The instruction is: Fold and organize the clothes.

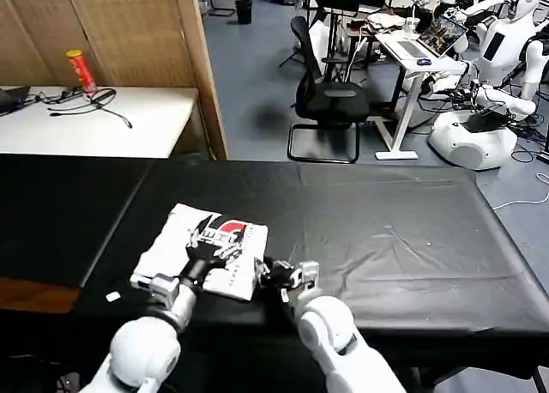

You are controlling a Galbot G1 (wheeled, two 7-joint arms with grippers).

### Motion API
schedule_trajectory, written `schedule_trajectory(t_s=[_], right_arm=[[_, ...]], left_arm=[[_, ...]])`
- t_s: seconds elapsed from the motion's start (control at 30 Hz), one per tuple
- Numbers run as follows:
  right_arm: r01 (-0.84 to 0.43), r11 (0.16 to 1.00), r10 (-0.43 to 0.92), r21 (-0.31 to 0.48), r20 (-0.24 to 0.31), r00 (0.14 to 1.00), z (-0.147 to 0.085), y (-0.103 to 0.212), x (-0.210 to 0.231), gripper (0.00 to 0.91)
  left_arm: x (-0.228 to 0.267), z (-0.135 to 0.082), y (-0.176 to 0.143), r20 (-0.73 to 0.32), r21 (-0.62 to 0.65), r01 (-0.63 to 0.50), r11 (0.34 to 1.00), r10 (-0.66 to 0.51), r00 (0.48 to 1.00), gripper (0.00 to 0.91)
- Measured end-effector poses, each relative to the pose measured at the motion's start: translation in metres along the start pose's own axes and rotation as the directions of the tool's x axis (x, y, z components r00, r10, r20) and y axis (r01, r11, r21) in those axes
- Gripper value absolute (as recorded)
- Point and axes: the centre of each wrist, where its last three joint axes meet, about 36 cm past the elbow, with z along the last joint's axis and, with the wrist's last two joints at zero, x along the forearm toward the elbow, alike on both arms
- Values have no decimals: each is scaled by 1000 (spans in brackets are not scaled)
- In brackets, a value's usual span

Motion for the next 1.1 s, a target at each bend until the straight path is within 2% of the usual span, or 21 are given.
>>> schedule_trajectory(t_s=[0.2,0.4,0.43,0.47,0.5,0.67,0.83,1.0,1.1], right_arm=[[-30,999,30,11,0,1000,-7,-13,10,49],[-103,993,104,61,-12,994,-22,-54,33,49],[-114,991,115,70,-17,993,-24,-62,38,88],[-122,989,124,78,-21,992,-26,-70,42,205],[-129,988,132,88,-30,991,-28,-77,48,878],[-183,974,191,136,-47,980,-35,-97,71,878],[-224,958,231,180,-19,973,-41,-104,101,878],[-266,936,253,232,82,964,-42,-103,127,878],[-297,918,263,263,157,952,-36,-101,138,878]], left_arm=[[4,4,4,-1,-2,17,1000,-17,1000,878],[3,13,12,-7,-4,42,999,-42,999,878],[3,14,13,-9,-4,48,999,-48,999,878],[3,15,15,-10,-4,51,999,-51,999,878],[3,17,16,-13,-4,55,998,-55,998,878],[2,24,21,-40,13,86,996,-86,996,878],[3,26,23,-43,46,89,995,-87,995,878],[4,35,23,3,50,85,995,-85,996,878],[7,40,23,-22,57,97,994,-96,995,878]])
